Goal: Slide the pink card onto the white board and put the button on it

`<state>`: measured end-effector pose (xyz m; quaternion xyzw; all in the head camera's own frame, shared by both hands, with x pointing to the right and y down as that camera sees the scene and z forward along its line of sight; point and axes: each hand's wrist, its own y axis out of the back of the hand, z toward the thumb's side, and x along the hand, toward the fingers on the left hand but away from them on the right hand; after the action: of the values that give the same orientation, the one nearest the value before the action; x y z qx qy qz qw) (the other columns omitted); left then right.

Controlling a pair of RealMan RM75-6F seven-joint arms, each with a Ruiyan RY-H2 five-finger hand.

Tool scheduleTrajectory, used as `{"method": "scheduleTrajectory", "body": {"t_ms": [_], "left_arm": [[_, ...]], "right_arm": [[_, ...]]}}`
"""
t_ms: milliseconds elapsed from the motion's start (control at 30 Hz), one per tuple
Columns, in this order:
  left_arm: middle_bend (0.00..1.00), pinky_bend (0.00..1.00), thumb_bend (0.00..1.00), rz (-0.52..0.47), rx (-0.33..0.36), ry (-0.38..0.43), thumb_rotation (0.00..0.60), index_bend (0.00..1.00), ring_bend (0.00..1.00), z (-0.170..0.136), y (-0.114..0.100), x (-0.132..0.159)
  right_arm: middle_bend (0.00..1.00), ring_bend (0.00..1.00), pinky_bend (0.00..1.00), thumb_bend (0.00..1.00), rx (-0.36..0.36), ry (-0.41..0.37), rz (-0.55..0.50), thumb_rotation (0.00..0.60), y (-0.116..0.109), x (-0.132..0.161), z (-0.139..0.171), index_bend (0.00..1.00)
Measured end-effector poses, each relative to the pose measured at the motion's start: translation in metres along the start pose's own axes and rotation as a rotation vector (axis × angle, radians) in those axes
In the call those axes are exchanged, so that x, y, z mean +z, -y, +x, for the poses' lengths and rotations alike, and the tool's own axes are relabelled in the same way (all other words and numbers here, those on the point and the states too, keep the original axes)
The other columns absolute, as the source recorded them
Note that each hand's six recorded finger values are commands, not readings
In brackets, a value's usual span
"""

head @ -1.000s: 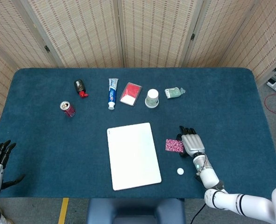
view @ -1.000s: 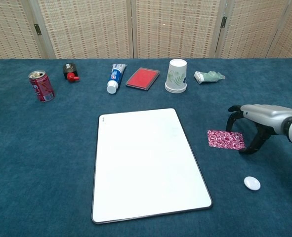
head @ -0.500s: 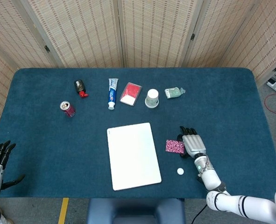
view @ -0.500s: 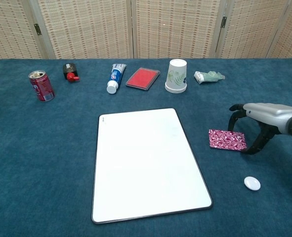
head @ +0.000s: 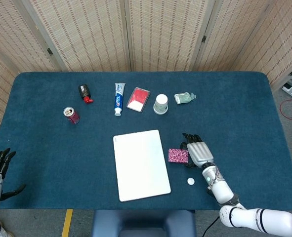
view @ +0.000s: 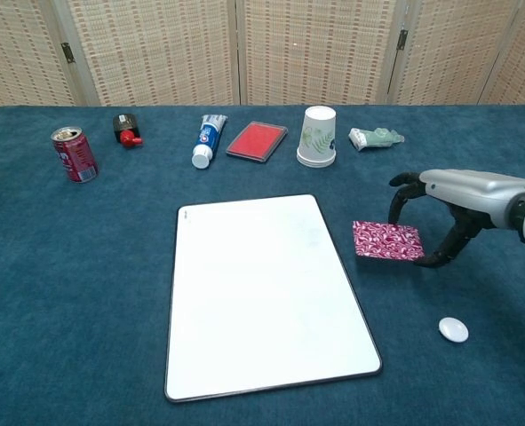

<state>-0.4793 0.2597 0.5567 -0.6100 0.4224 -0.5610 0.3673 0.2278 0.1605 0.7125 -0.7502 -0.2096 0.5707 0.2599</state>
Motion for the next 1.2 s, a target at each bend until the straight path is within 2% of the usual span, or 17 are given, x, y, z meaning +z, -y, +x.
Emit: {"method": "scheduleTrajectory", "body": {"t_ms": [167, 467, 533, 600, 633, 700, 800, 1033, 1200], "left_arm": [[0.07, 0.0, 0.14, 0.001, 0.0, -0.002, 0.6, 0.11, 0.09, -0.001, 0.0, 0.0], [0.07, 0.0, 0.14, 0.004, -0.008, -0.016, 0.6, 0.11, 0.09, -0.004, 0.001, -0.004], [0.07, 0.0, 0.14, 0.004, -0.008, -0.017, 0.6, 0.11, 0.09, -0.004, 0.001, -0.005], [0.07, 0.0, 0.14, 0.003, -0.008, -0.016, 0.6, 0.11, 0.09, -0.005, 0.002, -0.005], [0.07, 0.0, 0.14, 0.002, -0.009, -0.016, 0.6, 0.11, 0.09, -0.005, 0.002, -0.005], [0.07, 0.0, 0.14, 0.003, -0.01, -0.017, 0.6, 0.11, 0.09, -0.005, 0.002, -0.005], [0.07, 0.0, 0.14, 0.002, -0.009, -0.016, 0.6, 0.11, 0.09, -0.004, 0.002, -0.005], [0.07, 0.0, 0.14, -0.001, -0.006, 0.005, 0.6, 0.11, 0.09, -0.001, 0.002, 0.004], [0.07, 0.0, 0.14, 0.002, -0.005, 0.013, 0.6, 0.11, 0.09, 0.001, 0.001, 0.008]], "right_arm": [[0.06, 0.0, 0.0, 0.27, 0.005, -0.057, 0.036, 0.6, -0.003, 0.027, -0.006, 0.42], [0.06, 0.0, 0.0, 0.27, 0.026, -0.141, 0.093, 0.6, 0.003, 0.093, -0.027, 0.42], [0.06, 0.0, 0.0, 0.27, 0.024, -0.146, 0.104, 0.6, 0.004, 0.1, -0.032, 0.36], [0.06, 0.0, 0.0, 0.27, 0.021, -0.148, 0.112, 0.6, 0.005, 0.105, -0.035, 0.23], [0.05, 0.0, 0.0, 0.27, 0.02, -0.149, 0.114, 0.6, 0.005, 0.106, -0.035, 0.15], [0.05, 0.0, 0.0, 0.27, 0.018, -0.149, 0.113, 0.6, 0.004, 0.104, -0.033, 0.06], [0.05, 0.0, 0.0, 0.27, 0.012, -0.149, 0.114, 0.6, 0.002, 0.097, -0.029, 0.03], [0.05, 0.0, 0.0, 0.27, -0.015, -0.164, 0.112, 0.6, -0.004, 0.077, -0.009, 0.04], [0.07, 0.0, 0.0, 0.27, -0.028, -0.18, 0.122, 0.6, -0.006, 0.051, 0.017, 0.2]]}}
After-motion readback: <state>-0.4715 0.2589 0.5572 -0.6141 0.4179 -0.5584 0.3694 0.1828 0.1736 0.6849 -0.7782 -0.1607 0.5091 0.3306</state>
